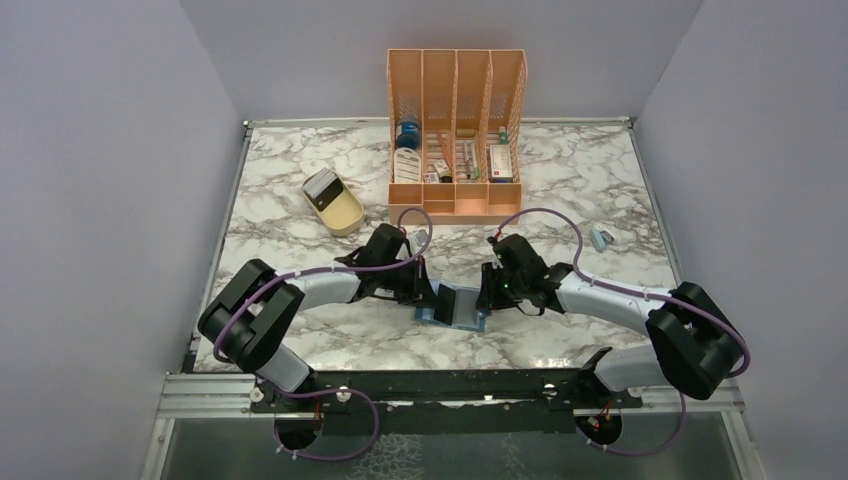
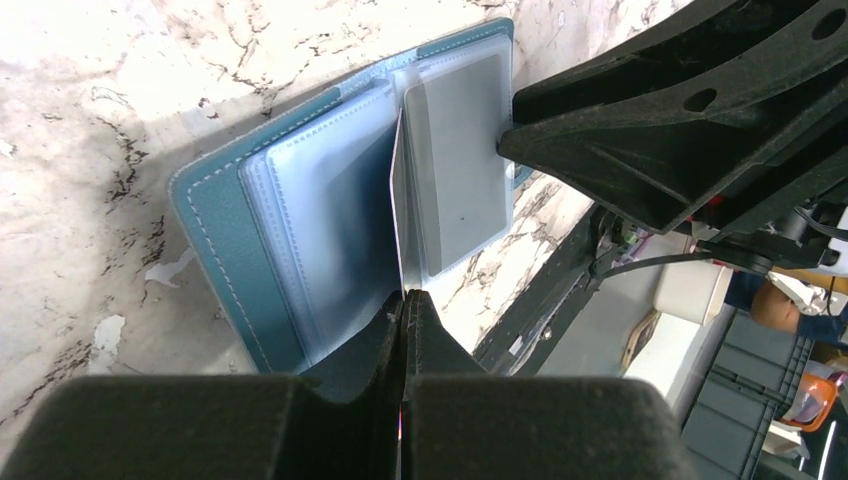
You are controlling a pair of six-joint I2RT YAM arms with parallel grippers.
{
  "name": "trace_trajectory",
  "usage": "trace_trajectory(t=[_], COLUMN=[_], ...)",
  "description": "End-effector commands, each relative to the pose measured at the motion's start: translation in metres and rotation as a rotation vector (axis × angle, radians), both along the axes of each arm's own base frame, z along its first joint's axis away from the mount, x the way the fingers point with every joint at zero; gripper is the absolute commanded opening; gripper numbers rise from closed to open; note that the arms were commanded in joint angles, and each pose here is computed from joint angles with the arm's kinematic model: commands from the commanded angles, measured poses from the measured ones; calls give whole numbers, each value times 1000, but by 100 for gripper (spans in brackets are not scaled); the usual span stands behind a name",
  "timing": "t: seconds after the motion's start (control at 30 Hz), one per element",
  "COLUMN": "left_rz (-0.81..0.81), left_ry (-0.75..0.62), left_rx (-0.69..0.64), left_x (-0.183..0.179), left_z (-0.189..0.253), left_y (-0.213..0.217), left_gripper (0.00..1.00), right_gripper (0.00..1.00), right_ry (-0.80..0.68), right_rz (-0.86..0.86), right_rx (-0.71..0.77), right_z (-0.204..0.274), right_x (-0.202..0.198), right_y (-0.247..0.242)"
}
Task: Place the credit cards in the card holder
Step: Insert the credit card into the card holder.
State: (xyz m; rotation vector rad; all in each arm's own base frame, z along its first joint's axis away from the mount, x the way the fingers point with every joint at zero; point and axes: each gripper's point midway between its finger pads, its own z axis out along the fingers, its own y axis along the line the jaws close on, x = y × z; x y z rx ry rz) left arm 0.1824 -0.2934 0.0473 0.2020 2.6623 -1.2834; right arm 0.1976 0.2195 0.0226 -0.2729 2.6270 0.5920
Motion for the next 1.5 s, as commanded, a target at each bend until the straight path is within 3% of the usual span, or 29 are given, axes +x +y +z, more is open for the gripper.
trace_trajectory(t=[0.0, 0.27, 0.7, 1.03, 1.47], left_rz=[-41, -54, -60, 26, 68], left_ry=[-28, -27, 40, 88, 89], left_rx=[-4, -21, 7, 72, 34], left_x=[-3, -1, -4, 0, 1], left_z=[17, 26, 4, -14, -19], left_y=[-3, -7, -8, -1, -15], left_gripper=[0, 0, 0, 0, 0], right_gripper=[24, 24, 24, 24, 24], right_ry=[14, 25, 39, 51, 88], right_rz=[2, -2, 2, -4, -40], right_rx=[-24, -1, 16, 22, 95], right_z=[-3, -5, -9, -11, -12], right_x=[-5, -9, -14, -17, -27], right_y=[-5, -3, -2, -3, 2])
